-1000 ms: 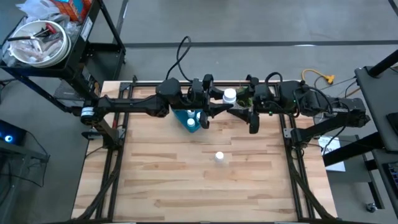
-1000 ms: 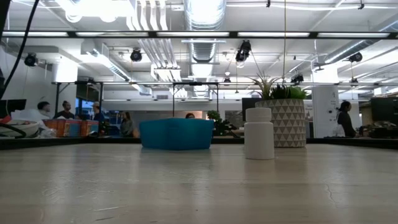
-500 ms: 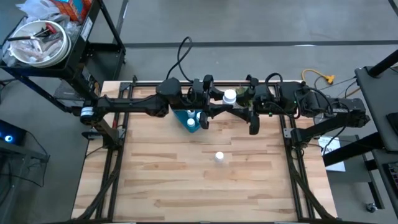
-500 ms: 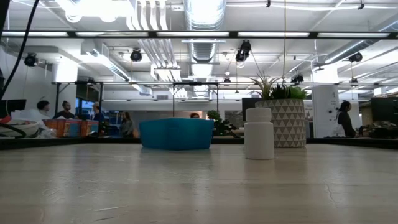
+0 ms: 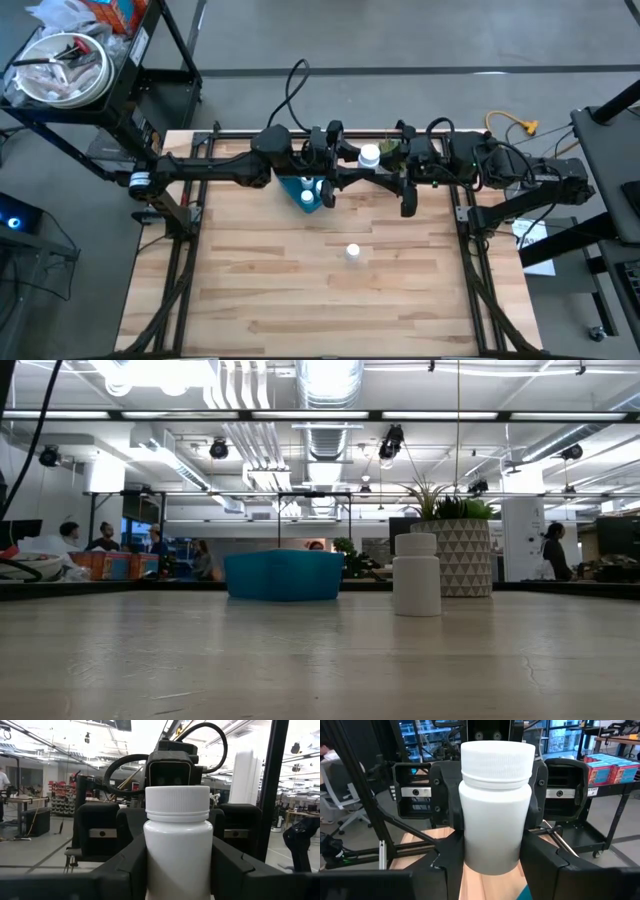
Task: Pick and place pill bottles into a basket
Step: Put the white pill bottle into the dark blue bin
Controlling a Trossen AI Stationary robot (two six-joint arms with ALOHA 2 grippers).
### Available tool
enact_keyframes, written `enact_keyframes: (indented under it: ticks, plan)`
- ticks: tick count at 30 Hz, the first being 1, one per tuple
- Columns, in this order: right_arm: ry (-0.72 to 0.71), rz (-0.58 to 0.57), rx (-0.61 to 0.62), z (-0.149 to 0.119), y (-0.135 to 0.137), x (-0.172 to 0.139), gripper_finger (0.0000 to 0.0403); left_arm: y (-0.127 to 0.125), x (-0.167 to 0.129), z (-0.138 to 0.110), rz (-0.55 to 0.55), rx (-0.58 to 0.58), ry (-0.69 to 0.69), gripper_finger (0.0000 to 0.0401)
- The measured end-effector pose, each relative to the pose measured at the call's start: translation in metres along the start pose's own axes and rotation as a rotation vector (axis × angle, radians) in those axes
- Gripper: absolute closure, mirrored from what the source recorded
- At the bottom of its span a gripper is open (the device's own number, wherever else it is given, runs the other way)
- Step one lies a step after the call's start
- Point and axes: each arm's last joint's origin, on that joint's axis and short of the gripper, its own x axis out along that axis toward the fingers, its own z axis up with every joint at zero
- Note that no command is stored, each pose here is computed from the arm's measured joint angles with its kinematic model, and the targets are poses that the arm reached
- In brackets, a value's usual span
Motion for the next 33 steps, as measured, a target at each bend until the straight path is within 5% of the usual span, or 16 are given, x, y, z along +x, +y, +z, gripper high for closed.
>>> enact_keyframes:
  ticks: [33]
  plan:
    - [0.046, -0.087, -0.041, -0.001, -0.005, -0.019, 0.0253, 0.004, -0.001, -0.004, 0.049, -0.005, 0.044, 0.0226]
